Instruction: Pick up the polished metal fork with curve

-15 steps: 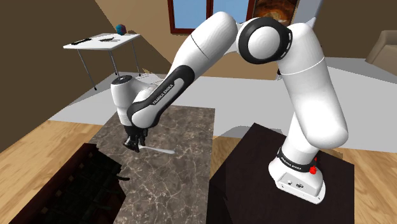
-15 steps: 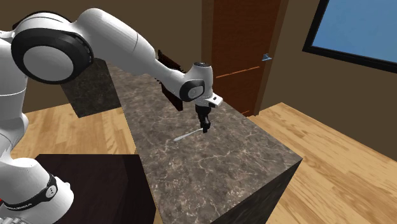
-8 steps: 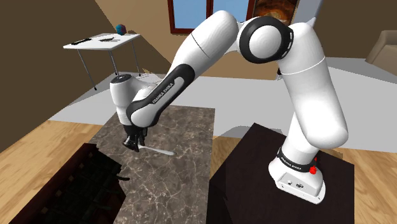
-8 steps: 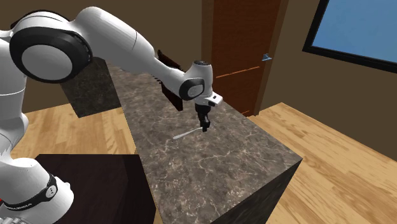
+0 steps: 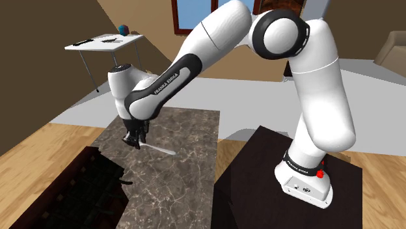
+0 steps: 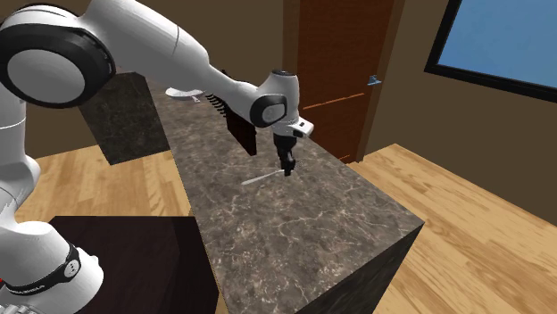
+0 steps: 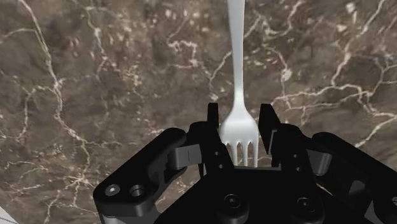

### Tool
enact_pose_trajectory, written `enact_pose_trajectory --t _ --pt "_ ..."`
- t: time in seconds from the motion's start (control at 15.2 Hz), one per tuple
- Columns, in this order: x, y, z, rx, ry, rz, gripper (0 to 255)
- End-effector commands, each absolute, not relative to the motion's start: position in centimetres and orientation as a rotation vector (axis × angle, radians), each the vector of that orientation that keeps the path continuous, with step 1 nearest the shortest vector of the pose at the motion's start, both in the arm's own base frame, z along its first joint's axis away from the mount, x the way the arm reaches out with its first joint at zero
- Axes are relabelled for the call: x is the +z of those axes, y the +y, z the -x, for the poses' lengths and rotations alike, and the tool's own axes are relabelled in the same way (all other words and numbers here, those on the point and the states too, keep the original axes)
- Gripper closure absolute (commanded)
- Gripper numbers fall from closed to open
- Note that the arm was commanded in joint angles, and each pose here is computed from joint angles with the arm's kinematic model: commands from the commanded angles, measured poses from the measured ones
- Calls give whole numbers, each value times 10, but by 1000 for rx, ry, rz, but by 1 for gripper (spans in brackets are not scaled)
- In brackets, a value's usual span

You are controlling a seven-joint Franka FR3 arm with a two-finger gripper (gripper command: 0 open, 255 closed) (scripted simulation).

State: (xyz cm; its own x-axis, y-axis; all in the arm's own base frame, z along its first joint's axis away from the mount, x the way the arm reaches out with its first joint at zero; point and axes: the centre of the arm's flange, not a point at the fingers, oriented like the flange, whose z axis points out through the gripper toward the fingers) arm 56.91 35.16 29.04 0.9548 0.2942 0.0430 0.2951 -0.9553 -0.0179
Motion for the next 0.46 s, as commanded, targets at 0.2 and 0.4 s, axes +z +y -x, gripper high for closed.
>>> enact_pose_trajectory --t 0.2,0.4 --pt "316 351 -569 -62 -465 3082 255" --pt "322 351 -569 -62 -465 3082 255"
